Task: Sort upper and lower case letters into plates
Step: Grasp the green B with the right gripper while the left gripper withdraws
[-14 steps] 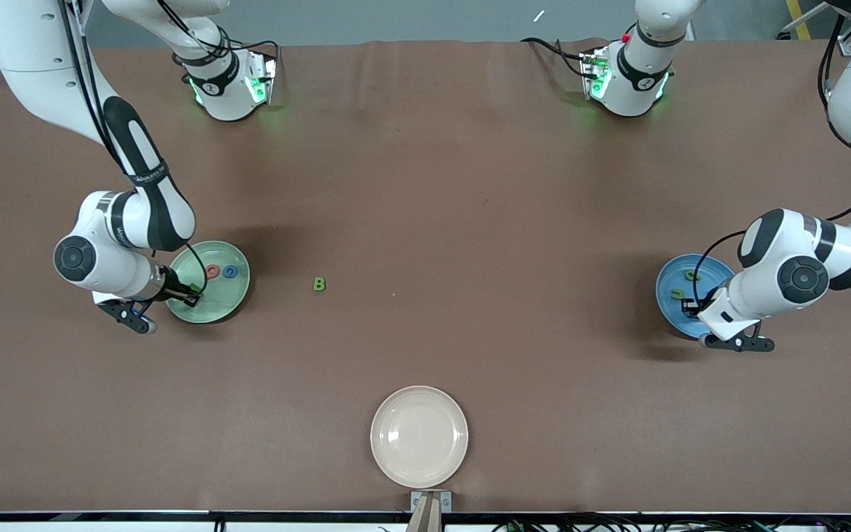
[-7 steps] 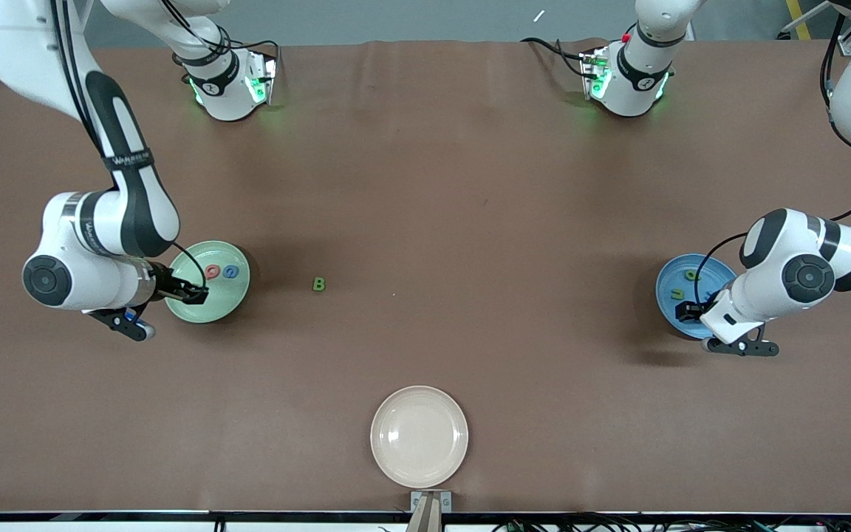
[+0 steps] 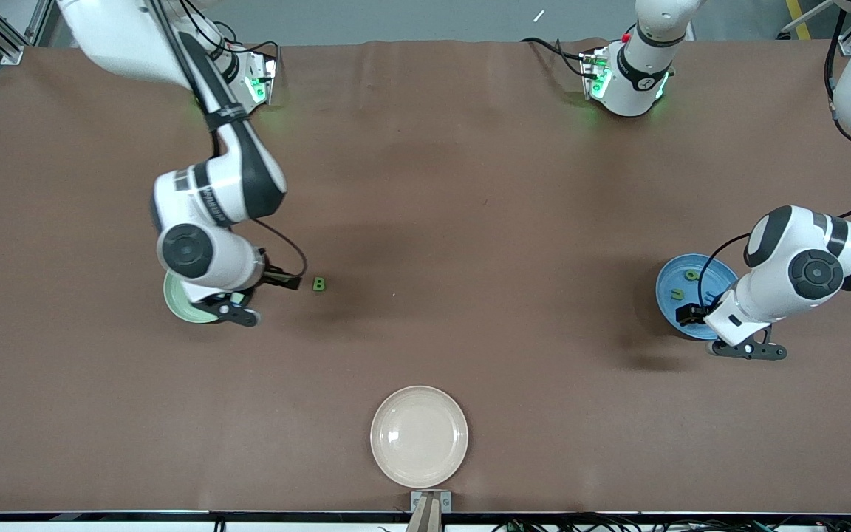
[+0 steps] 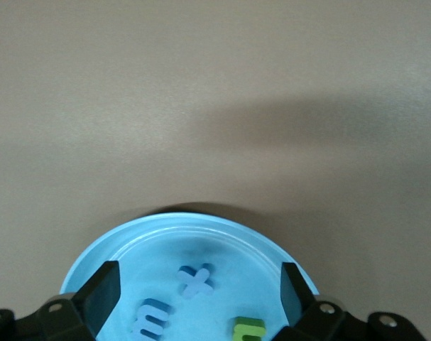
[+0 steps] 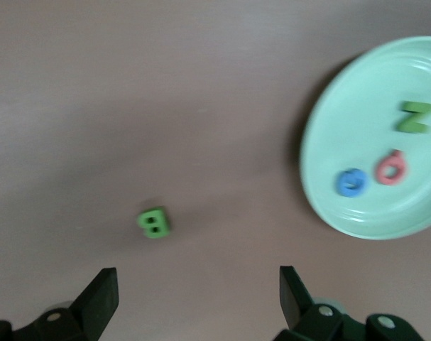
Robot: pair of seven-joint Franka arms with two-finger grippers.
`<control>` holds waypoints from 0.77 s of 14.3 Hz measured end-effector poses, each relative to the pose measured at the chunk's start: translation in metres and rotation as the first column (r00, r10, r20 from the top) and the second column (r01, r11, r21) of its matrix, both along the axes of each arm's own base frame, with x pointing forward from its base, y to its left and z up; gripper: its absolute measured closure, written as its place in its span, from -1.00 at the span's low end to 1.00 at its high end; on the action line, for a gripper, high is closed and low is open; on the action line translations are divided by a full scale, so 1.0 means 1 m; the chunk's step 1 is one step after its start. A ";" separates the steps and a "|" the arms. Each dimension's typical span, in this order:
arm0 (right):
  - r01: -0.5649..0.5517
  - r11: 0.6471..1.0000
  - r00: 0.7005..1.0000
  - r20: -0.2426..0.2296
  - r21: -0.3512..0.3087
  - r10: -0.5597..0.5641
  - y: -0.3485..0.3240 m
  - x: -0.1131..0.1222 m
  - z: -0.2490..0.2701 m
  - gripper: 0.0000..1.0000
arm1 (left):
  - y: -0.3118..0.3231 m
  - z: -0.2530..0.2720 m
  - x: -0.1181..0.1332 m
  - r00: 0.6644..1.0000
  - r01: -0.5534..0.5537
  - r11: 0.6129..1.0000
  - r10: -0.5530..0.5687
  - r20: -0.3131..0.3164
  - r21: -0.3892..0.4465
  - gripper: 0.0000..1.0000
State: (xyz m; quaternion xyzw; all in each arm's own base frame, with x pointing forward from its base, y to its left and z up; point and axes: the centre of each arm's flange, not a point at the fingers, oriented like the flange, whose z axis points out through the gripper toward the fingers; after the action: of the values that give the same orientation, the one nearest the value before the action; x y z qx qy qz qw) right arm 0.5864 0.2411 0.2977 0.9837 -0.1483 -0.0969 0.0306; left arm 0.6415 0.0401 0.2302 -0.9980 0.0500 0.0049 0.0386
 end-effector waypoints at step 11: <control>-0.272 0.962 0.956 0.127 0.039 0.265 0.015 -0.028 -0.111 -1.00 | -0.040 0.019 0.008 0.995 -0.007 0.992 -0.005 -0.099 -0.124 -0.99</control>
State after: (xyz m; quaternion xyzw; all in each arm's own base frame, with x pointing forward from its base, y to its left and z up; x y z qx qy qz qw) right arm 0.5587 0.2565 0.1867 0.9992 -0.0121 -0.0364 0.0067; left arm 0.6494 -0.0001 0.2496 -0.9970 0.0517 0.0513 -0.0261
